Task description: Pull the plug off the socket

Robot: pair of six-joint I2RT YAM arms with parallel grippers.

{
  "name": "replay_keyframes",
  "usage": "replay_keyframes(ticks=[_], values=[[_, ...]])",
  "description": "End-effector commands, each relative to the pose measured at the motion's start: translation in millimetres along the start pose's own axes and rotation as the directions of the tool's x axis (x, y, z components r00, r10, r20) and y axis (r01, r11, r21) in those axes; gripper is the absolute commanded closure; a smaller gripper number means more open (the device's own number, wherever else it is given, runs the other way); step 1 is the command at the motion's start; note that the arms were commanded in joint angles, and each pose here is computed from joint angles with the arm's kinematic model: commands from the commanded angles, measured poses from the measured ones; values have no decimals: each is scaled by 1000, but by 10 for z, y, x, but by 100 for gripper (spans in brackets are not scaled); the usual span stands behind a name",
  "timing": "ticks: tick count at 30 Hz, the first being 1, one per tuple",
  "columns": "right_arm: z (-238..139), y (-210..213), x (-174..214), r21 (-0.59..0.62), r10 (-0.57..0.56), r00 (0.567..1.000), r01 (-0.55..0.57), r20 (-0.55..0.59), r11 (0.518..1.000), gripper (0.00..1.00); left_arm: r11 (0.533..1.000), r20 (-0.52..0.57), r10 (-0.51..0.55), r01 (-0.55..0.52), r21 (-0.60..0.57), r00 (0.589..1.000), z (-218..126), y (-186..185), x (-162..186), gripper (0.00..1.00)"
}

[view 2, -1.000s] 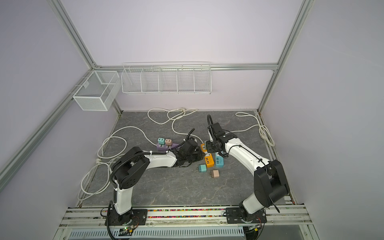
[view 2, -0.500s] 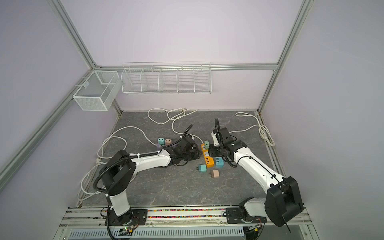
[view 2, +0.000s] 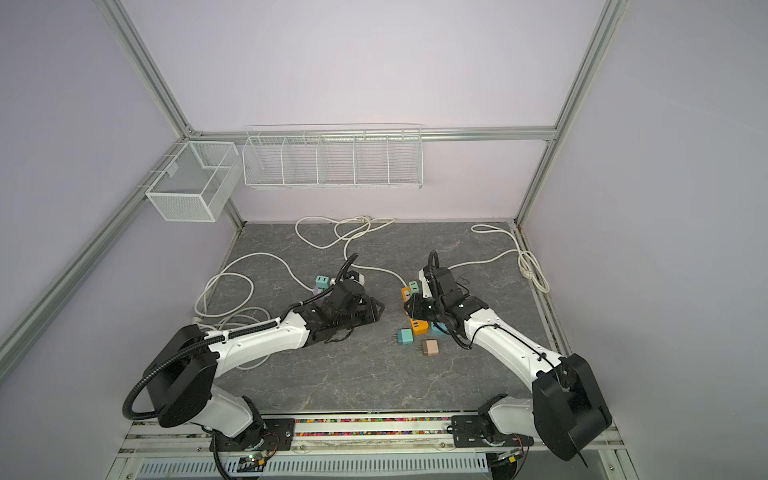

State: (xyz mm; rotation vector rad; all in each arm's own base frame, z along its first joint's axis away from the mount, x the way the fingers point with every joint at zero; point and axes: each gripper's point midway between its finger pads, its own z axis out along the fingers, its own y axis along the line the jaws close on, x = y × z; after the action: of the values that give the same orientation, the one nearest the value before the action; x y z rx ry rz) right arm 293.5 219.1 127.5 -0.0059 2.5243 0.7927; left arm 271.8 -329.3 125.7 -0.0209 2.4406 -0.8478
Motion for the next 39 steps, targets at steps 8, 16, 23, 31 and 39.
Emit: replay_keyframes(ticks=[8,16,23,31,39], values=[[435,258,-33,-96,60,998,-58,19,994,78,997,107,-15,22,-68,994,-400,334,-122,55],[724,228,132,-95,70,997,-72,-20,993,78,994,157,-28,43,-96,987,-523,471,-152,52],[889,136,229,-52,70,996,-73,-47,996,76,994,158,-58,72,-86,986,-501,513,-108,51],[1014,80,307,-19,68,996,-70,-63,997,74,995,142,-66,75,-65,988,-424,480,-79,51],[1056,14,357,16,67,995,-66,-70,998,65,996,102,-71,76,-39,992,-354,392,-45,51]])
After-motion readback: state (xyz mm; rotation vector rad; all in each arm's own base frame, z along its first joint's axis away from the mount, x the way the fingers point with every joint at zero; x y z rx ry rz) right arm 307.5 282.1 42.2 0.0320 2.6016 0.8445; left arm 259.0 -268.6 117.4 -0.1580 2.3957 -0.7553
